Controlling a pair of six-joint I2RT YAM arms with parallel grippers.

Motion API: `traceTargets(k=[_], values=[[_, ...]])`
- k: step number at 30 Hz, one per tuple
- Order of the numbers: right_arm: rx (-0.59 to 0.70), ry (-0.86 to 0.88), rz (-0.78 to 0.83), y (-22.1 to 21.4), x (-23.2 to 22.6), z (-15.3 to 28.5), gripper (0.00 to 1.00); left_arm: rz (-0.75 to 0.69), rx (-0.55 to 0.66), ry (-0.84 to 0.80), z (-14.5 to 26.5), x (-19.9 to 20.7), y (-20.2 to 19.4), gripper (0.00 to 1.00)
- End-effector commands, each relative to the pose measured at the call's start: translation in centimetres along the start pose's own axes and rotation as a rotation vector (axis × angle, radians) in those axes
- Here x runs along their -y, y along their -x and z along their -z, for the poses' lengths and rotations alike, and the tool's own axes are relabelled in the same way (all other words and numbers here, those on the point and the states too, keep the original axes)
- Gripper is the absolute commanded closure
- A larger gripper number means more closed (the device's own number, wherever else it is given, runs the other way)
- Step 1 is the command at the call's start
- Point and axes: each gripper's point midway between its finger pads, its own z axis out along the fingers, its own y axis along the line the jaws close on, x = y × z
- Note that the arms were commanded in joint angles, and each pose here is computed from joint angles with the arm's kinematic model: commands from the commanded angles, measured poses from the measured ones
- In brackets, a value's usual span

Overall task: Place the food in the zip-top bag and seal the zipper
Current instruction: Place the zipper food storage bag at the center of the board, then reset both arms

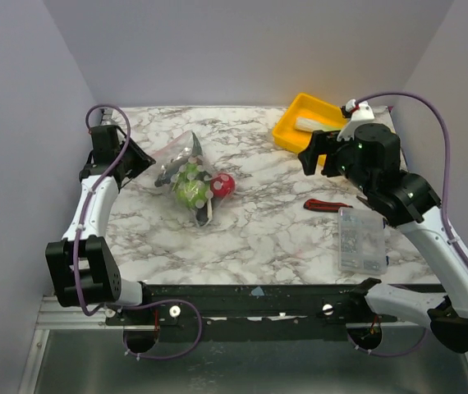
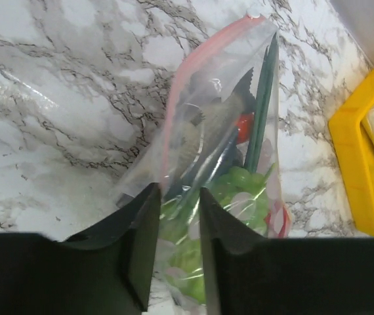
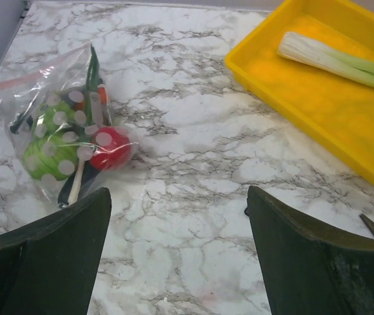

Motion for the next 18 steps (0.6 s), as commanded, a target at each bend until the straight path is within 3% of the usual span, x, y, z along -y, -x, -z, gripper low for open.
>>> traceTargets(k=[1, 10, 13, 15, 18], values=[[0.016, -0.095, 0.0, 0.4, 2.2, 2.2, 0.13, 0.033, 0.028, 0.014, 0.9, 0.2, 1.3, 0.57], [0.07, -0.11, -0.016, 2.2, 2.9, 5.3, 0.11, -0.005, 0.199, -0.029, 7.3, 2.7, 3.8, 0.12], [0.107, -0.1, -0.029, 3.1, 2.9, 6.4, 0.08, -0.085, 0.234, -0.107, 10.2, 5.5, 4.0, 0.05], [0.146, -0.1, -0.044, 3.8, 3.1, 7.5, 0.0, -0.176, 0.252, -0.194, 12.5, 8.4, 3.5, 0.03], [0.217, -0.111, -0.079, 5.0, 3.7, 9.3, 0.0, -0.328, 0.297, -0.347, 16.6, 13.0, 2.0, 0.02]])
